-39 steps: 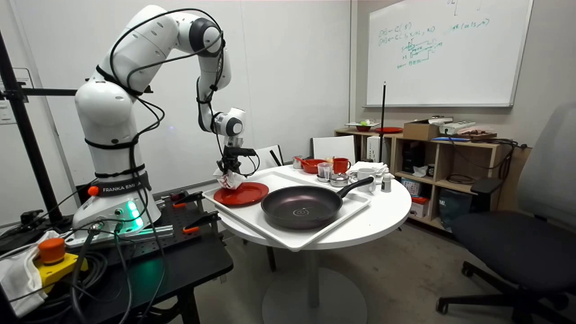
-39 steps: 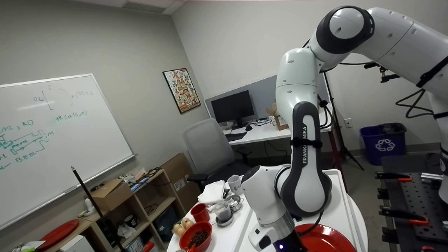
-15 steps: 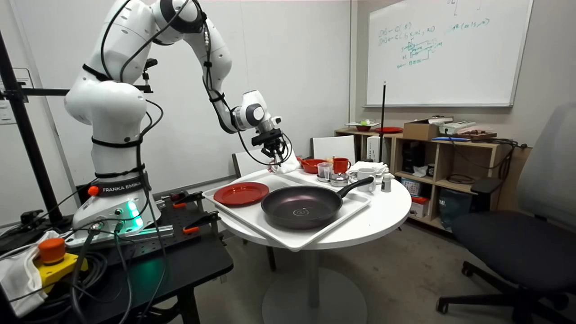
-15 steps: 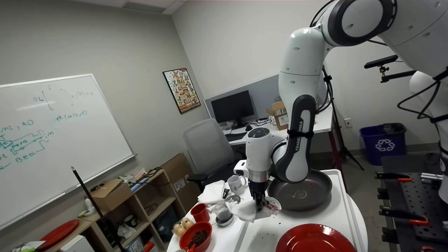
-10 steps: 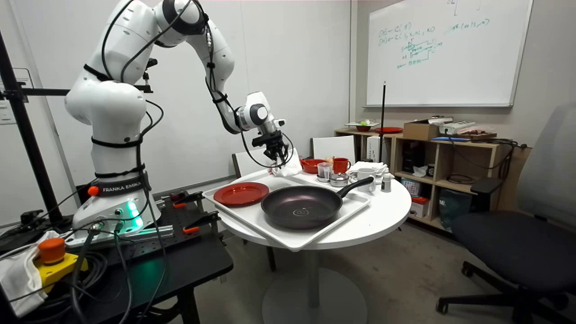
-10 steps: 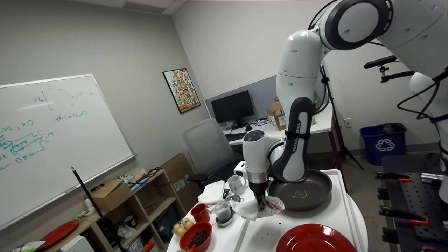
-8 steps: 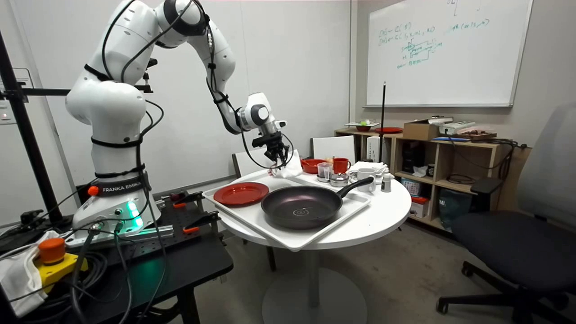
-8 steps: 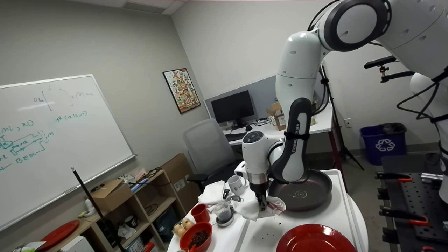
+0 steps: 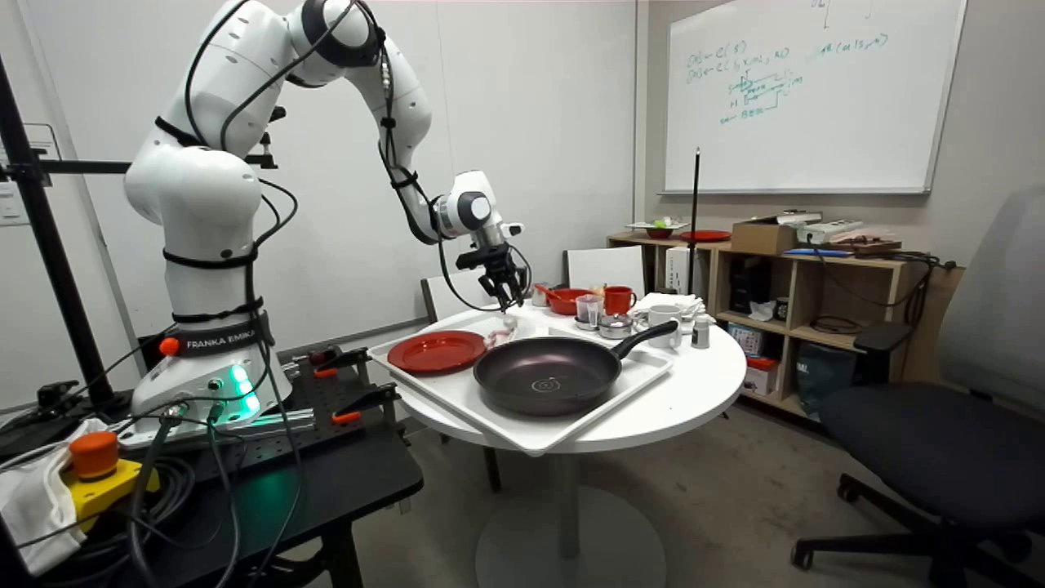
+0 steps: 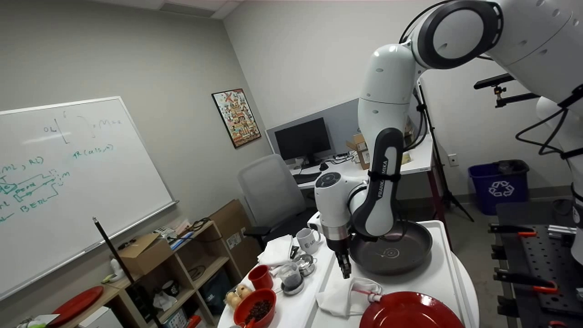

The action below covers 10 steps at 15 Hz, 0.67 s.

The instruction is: Wipe the red plate with the white cloth

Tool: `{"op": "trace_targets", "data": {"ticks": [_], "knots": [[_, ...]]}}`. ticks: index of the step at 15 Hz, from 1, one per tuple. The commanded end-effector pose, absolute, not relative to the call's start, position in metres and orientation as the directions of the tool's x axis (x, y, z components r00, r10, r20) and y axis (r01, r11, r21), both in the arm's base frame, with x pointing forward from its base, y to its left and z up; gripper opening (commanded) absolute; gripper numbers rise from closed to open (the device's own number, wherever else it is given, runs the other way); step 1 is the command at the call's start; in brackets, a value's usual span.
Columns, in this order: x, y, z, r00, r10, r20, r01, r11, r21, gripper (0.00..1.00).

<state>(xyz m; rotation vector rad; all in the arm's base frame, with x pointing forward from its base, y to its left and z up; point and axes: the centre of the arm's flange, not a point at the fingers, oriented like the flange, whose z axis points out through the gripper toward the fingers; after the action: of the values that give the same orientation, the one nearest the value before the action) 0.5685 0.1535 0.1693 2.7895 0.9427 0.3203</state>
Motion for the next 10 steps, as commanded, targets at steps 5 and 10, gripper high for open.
{"op": "trace_targets", "data": {"ticks": [5, 10], "knots": [[0.567, 0.158, 0.173, 0.795, 0.586, 0.157, 0.552, -0.806, 0.215, 1.0], [0.56, 0.165, 0.177, 0.779, 0.602, 0.175, 0.577, -0.797, 0.176, 1.0]]}}
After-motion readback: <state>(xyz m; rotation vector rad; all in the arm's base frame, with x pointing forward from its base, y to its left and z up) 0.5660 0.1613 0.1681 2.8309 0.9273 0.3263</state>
